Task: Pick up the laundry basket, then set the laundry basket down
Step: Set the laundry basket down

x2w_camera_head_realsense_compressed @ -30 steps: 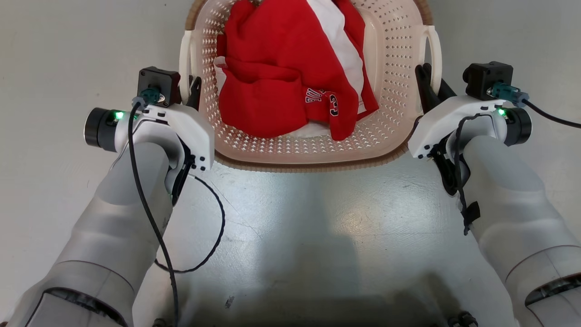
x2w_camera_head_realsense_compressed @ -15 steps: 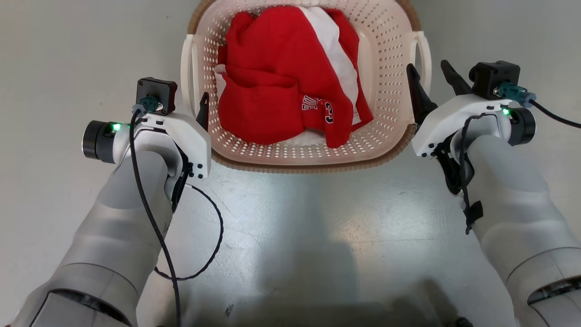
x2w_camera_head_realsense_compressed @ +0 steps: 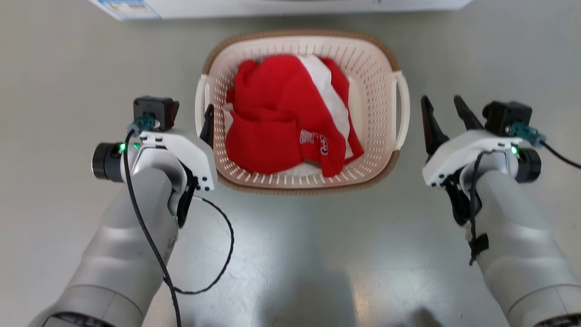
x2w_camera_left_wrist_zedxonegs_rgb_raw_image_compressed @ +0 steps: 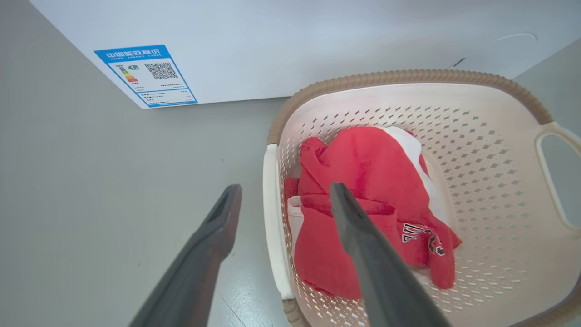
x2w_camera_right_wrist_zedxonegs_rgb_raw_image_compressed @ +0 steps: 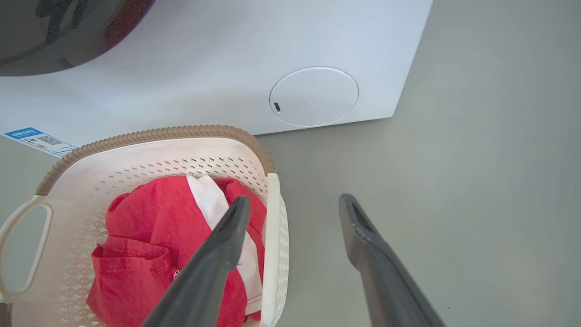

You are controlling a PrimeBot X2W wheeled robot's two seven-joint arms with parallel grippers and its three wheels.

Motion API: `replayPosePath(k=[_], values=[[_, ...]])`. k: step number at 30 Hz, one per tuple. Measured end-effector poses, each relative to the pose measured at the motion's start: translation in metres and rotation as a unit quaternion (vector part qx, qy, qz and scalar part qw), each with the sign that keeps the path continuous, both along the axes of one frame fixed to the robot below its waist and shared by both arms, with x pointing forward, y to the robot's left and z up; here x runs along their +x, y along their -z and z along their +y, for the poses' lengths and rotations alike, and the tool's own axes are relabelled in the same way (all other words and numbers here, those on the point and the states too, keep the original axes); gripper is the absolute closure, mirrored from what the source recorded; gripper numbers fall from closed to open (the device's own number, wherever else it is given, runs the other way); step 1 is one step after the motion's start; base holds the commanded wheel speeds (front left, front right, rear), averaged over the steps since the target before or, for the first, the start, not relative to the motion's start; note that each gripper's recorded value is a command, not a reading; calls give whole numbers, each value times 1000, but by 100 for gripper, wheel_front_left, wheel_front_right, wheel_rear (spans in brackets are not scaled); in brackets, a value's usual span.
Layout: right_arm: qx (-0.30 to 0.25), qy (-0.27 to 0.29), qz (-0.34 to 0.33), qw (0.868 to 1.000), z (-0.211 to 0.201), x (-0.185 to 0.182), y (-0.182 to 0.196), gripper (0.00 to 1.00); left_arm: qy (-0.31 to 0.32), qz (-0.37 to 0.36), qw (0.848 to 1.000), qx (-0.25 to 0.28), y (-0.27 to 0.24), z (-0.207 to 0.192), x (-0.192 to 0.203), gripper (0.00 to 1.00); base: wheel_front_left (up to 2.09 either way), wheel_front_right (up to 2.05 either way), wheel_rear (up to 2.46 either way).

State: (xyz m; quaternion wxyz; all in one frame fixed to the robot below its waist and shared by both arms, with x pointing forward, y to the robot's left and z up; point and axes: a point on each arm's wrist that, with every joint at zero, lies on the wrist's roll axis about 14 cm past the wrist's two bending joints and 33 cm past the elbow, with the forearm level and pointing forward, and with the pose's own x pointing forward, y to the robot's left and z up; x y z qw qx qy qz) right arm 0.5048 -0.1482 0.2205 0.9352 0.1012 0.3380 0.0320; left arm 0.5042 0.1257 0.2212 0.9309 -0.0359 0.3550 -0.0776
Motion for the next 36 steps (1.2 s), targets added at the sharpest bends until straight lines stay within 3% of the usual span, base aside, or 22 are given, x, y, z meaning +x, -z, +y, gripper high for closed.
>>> replayPosePath(k=[17, 32, 36], values=[[-45, 10, -110, 993, -34, -5, -106, 0, -27, -94, 995, -35, -97, 6, -28, 0, 0, 0, 0], [-66, 9, -251, 966, -44, -40, -214, 0, -70, -208, 974, -53, -180, 35, -81, 0, 0, 0, 0], [-67, 12, -269, 961, -46, -55, -225, 0, -82, -229, 968, -58, -193, 40, -93, 0, 0, 0, 0]])
